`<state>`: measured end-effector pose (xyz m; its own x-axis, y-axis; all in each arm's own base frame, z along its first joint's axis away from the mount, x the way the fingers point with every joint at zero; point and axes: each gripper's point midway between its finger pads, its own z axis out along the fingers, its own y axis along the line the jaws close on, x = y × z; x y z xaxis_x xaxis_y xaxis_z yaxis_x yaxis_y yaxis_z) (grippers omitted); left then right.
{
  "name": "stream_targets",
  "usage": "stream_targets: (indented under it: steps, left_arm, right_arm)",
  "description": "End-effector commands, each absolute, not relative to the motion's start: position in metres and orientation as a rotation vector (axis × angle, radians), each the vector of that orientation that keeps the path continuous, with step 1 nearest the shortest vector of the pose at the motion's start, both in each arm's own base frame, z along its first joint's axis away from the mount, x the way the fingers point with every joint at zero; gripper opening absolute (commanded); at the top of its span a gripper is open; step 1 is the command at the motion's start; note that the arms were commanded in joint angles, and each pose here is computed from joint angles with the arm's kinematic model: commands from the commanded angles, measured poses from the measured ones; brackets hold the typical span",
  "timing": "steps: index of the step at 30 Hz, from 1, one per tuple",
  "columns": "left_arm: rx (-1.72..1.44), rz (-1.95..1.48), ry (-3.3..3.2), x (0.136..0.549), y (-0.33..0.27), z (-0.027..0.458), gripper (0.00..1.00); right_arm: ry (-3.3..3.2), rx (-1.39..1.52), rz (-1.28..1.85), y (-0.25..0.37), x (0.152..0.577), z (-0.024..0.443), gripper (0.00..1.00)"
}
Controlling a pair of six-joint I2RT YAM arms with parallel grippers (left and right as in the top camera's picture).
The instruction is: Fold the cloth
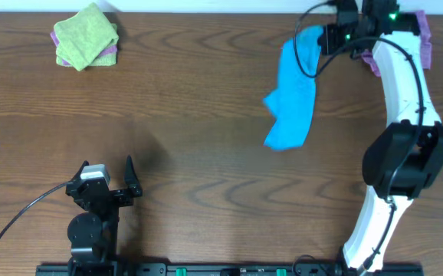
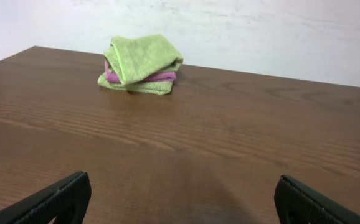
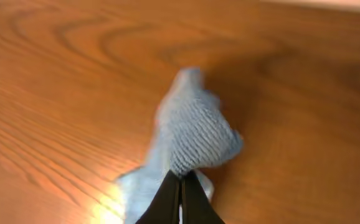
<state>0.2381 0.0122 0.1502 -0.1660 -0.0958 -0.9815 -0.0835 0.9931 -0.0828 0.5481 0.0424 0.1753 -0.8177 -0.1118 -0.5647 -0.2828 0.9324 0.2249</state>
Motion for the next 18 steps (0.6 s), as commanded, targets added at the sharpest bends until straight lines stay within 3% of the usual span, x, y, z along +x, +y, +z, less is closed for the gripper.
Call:
stream_targets:
  steps: [1, 8, 18]
  left_arm:
    - [-0.135, 0.0, 1.778, 0.238, 0.014, 0.133, 0.95]
    - [-0.135, 0.0, 1.778, 0.238, 0.014, 0.133, 0.96]
    - [-0.135, 0.0, 1.778, 0.238, 0.014, 0.133, 0.95]
  right_arm:
    - [2.431, -0.418, 0.398, 0.072, 0.55, 0.215, 0.01]
    - [2.306, -0.568, 0.264, 0.11, 0.544, 0.28, 0.01]
    - [2.328, -0.719, 0.408, 0.165, 0.507, 0.283, 0.01]
